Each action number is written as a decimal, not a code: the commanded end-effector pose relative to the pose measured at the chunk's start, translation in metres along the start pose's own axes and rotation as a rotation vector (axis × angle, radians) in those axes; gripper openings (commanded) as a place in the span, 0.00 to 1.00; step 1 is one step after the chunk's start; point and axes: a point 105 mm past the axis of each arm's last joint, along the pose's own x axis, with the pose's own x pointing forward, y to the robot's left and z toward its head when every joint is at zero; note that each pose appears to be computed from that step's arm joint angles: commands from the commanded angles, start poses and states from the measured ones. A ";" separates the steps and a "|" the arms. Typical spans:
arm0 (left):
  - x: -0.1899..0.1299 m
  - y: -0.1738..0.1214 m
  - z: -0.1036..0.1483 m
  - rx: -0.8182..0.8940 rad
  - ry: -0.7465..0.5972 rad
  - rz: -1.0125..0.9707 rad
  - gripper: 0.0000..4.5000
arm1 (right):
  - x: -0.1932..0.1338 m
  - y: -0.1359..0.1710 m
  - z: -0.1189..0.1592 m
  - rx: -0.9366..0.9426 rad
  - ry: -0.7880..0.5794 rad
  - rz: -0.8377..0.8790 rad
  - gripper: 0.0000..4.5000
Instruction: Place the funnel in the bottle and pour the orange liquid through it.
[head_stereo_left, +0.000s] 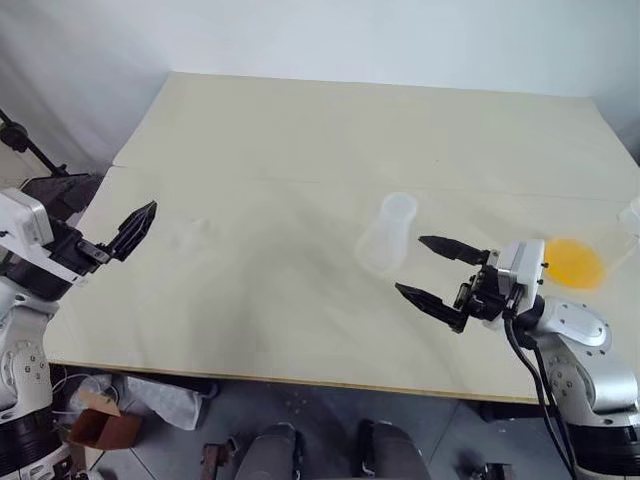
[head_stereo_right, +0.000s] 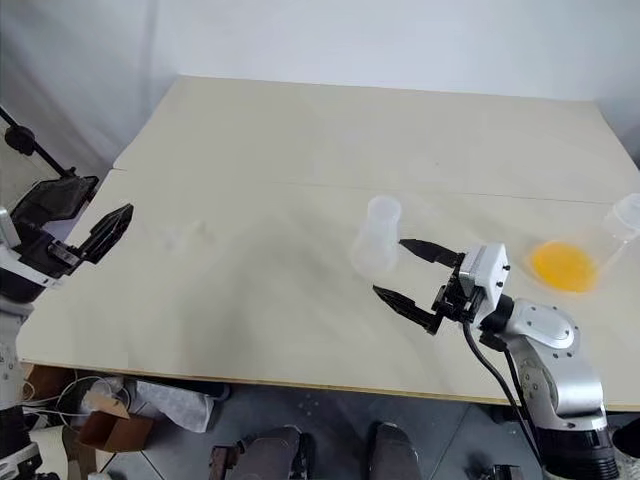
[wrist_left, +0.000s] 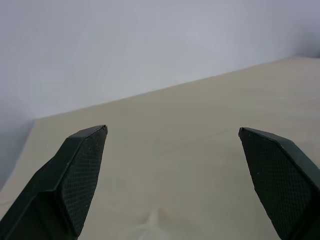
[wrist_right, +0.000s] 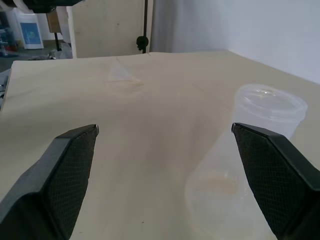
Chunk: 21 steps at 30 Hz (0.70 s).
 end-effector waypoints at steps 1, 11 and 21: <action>0.029 -0.022 0.003 0.002 -0.047 -0.113 0.99 | 0.002 -0.002 0.004 -0.022 -0.016 0.013 1.00; 0.108 -0.055 0.014 0.186 -0.193 -0.364 0.99 | -0.011 -0.003 0.006 -0.042 0.005 -0.069 1.00; 0.120 -0.026 0.001 0.317 -0.015 -0.533 0.99 | -0.013 0.001 0.006 -0.047 0.005 -0.100 1.00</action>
